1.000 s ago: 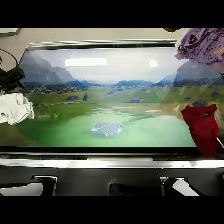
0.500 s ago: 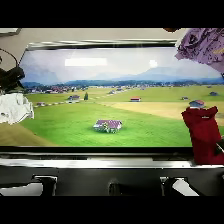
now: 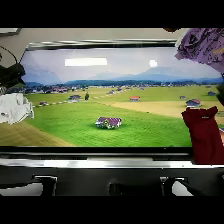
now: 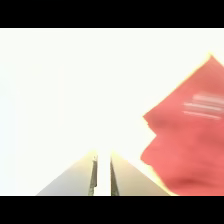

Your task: Fold the clothes and pants, and hang the long-sleeved shirts on hangers.

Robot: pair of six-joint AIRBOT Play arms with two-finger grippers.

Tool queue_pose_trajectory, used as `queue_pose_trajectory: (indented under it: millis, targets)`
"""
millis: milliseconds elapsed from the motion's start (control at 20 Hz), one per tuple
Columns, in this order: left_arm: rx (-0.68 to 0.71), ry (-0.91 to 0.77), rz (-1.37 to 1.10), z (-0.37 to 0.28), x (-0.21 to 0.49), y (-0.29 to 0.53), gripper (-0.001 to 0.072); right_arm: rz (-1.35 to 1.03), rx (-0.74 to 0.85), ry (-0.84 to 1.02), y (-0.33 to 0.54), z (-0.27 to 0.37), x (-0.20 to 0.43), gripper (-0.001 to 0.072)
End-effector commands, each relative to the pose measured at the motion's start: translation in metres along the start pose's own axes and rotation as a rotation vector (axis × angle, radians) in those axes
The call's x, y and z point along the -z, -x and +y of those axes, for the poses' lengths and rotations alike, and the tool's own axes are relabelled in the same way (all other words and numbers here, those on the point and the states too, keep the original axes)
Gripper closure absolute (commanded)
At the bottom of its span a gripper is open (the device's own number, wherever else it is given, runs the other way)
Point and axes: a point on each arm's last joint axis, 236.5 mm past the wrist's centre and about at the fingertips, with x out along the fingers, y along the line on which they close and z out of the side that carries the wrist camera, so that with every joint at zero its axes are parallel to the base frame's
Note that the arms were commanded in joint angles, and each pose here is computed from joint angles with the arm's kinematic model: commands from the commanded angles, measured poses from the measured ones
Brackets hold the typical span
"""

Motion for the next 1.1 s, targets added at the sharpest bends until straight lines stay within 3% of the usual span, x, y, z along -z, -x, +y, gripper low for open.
queue_pose_trajectory:
  millis: [0, 150, 300, 1050]
  targets:
    - [0.043, -0.104, -0.111, -0.015, -0.015, 0.018, 0.0689, 0.025, -0.286, 0.345, 0.001, 0.162, 0.068, 0.0607]
    - [0.066, -0.247, -0.155, -0.033, -0.001, 0.026, 0.0689, 0.134, -0.371, 0.621, 0.006, 0.23, 0.167, 0.0608]
    - [0.079, -0.285, -0.146, -0.037, 0.028, 0.014, 0.0689, 0.158, -0.421, 0.782, 0.017, 0.263, 0.222, 0.0608]
    - [0.068, -0.29, -0.125, -0.032, 0.045, 0.006, 0.0687, 0.116, -0.461, 0.804, 0.025, 0.278, 0.226, 0.0605]
